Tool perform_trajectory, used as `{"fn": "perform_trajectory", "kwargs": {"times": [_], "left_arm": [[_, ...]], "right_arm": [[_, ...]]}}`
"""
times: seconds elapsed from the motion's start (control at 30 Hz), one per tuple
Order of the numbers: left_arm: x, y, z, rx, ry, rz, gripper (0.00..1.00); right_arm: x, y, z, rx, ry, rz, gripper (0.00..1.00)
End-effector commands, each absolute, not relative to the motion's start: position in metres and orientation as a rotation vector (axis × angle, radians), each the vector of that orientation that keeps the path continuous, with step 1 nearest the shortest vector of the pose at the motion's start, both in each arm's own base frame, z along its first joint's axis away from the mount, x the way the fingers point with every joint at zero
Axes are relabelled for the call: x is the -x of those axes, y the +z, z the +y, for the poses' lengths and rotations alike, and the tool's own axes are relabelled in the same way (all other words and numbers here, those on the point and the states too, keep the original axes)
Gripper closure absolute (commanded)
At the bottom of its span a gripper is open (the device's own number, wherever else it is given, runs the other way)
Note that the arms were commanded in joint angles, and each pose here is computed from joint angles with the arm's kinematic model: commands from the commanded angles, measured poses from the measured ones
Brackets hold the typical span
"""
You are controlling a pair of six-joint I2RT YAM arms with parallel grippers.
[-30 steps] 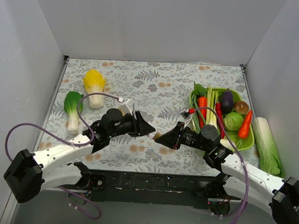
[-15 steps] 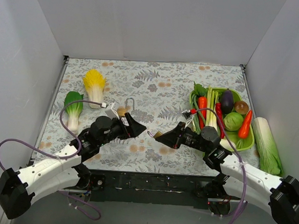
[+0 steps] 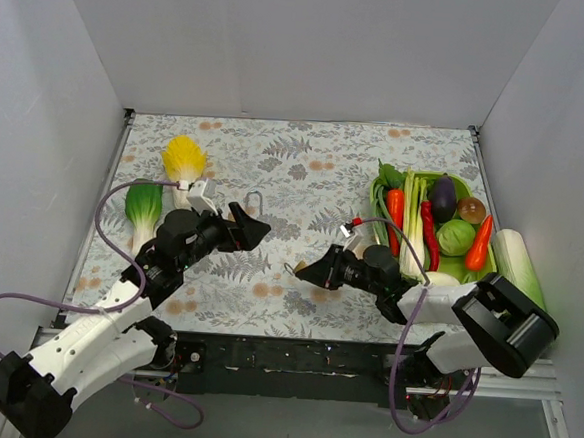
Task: Unlock with the key
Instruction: Place the lock at the center of the board.
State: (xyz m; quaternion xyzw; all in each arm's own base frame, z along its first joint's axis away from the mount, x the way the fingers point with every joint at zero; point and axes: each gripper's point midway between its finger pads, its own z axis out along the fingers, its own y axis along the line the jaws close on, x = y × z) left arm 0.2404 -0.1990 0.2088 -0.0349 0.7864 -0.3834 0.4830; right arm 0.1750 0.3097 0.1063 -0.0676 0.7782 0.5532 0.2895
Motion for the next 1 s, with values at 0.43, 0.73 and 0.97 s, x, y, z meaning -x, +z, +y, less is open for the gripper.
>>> {"fn": "perform_trajectory", "kwargs": {"times": [0.43,0.73,0.97], "left_arm": [[-0.269,0.226,-0.187,-0.139,-0.864,1.904,0.02],[-0.275,0.22,-0.179,-0.122,-0.86,1.906,0.02],[-0.277,0.221,-0.174,-0.099,-0.841,1.9,0.02]], "right_arm": [[-0.23,0.053,0.32,0.056,1.247,2.142,0.99],[-0.273,0.04,0.307,-0.126,1.028,2.126,0.99],[-0.315,0.04,0.303,-0.298,0.885,2.062,0.99]]}}
